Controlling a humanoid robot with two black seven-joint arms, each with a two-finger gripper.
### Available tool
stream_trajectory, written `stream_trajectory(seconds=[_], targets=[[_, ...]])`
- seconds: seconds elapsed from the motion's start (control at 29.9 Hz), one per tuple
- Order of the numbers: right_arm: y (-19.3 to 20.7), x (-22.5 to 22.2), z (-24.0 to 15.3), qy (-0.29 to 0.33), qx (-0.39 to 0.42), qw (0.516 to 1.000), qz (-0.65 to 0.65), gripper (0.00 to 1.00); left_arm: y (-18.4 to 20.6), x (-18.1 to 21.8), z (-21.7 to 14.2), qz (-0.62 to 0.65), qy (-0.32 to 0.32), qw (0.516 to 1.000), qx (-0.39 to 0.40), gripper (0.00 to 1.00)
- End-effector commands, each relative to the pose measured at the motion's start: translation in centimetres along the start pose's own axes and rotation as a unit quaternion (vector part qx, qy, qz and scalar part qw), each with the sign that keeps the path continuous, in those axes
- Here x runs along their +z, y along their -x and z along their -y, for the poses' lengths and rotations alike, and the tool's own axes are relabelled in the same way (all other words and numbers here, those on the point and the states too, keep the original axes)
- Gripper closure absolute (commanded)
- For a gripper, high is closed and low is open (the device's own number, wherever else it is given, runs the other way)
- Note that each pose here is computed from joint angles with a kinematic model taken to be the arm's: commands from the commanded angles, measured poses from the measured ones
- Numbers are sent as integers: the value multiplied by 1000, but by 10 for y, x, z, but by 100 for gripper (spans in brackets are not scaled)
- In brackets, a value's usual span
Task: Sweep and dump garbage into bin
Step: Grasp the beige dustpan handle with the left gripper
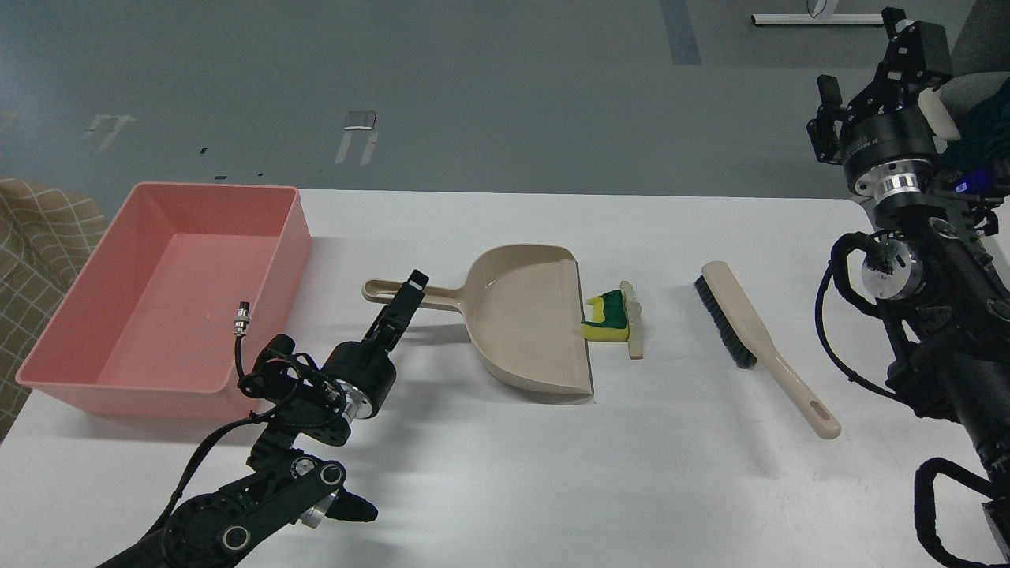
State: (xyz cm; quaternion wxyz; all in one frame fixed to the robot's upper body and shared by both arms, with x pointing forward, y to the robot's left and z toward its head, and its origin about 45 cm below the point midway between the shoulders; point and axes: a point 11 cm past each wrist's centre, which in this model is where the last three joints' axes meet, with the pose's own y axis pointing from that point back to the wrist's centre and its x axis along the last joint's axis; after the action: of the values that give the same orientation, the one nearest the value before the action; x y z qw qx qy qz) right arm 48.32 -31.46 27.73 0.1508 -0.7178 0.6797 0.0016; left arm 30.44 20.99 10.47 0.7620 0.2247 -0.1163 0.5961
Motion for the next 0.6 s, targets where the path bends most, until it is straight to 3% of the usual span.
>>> stream_trajectory(seconds=[0.0, 0.33, 0.47, 0.57], targets=[[0, -1, 1, -1, 0, 1000, 0, 0, 2, 0, 6, 1, -2, 1000, 6, 2], [0, -1, 1, -1, 0, 1000, 0, 0, 2, 2, 14, 1, -6, 1000, 8, 12], [0, -1, 1, -1, 0, 1000, 0, 0, 3, -2, 14, 3, -14, 1000, 9, 37], [0, -1, 1, -1, 0, 1000, 0, 0, 1, -3, 16, 5, -15, 1000, 10, 43]])
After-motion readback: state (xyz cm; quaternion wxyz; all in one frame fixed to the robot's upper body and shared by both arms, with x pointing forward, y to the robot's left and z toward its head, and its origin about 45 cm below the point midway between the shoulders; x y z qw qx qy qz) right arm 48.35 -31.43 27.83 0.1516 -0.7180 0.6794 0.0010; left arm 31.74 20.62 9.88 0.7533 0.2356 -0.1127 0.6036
